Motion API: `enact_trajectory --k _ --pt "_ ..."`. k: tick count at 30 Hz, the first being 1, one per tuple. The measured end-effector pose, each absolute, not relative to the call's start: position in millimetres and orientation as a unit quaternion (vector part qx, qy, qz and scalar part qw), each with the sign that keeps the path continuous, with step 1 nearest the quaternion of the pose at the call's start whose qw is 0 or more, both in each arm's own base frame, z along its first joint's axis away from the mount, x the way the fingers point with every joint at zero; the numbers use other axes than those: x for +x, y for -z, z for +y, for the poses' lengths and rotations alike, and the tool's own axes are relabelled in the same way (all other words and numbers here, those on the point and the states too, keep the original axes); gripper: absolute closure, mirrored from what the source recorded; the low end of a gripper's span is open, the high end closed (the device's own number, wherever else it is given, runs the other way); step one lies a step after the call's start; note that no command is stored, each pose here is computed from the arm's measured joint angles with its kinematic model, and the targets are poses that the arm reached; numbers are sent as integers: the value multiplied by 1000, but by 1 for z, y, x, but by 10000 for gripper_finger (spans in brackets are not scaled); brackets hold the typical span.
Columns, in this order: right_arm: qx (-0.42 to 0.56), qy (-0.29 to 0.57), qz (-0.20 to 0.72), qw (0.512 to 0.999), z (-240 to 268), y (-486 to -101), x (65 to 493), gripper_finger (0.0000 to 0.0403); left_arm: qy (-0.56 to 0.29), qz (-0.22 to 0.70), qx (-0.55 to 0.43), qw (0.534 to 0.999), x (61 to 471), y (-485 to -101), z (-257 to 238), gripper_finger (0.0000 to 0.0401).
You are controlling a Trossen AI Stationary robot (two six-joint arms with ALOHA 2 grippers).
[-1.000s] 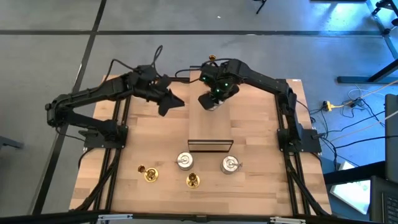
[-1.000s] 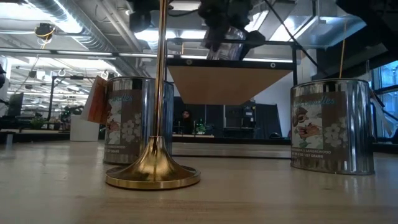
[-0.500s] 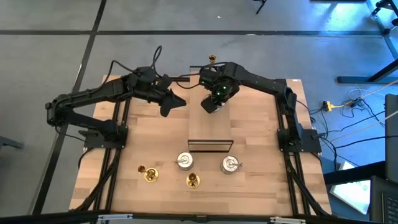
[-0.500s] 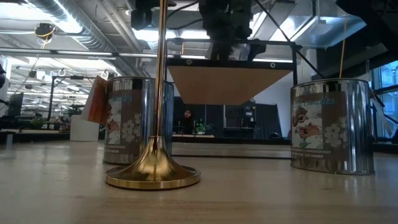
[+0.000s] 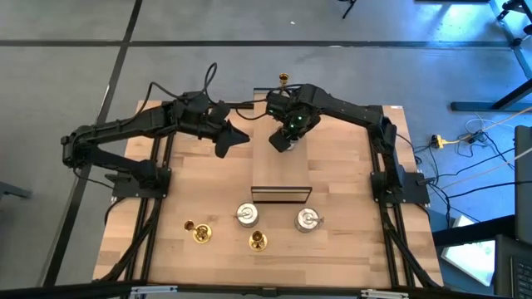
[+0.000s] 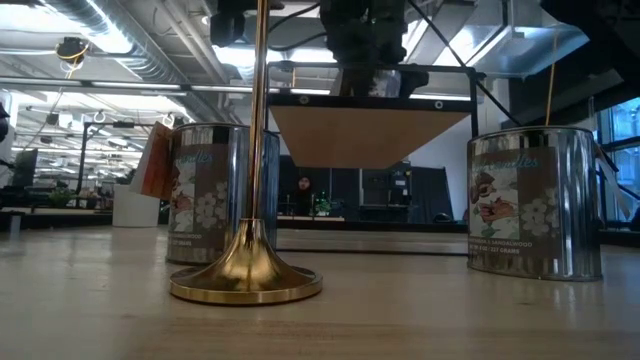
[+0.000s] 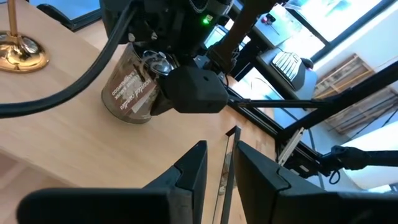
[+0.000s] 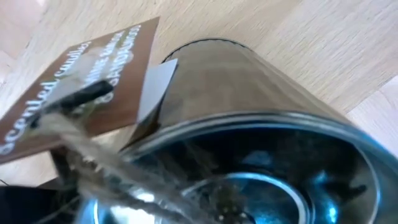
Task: Pick & Place candle stick holders
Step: Put the bottom silver scented candle on the shelf
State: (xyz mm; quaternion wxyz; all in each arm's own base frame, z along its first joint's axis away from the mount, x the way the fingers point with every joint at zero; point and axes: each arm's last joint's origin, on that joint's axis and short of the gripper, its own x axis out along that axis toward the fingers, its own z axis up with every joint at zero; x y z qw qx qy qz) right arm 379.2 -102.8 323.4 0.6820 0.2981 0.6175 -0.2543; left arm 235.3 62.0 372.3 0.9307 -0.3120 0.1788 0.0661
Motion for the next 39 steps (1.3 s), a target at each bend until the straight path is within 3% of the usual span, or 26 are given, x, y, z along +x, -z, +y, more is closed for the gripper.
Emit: enact_trajectory --k 32,39 --pt "278 249 613 697 -103 -325 381 27 -64 177 -323 927 236 -373 60 338" --pt "223 246 619 712 -105 -325 381 36 -62 178 -321 928 237 -373 57 338"
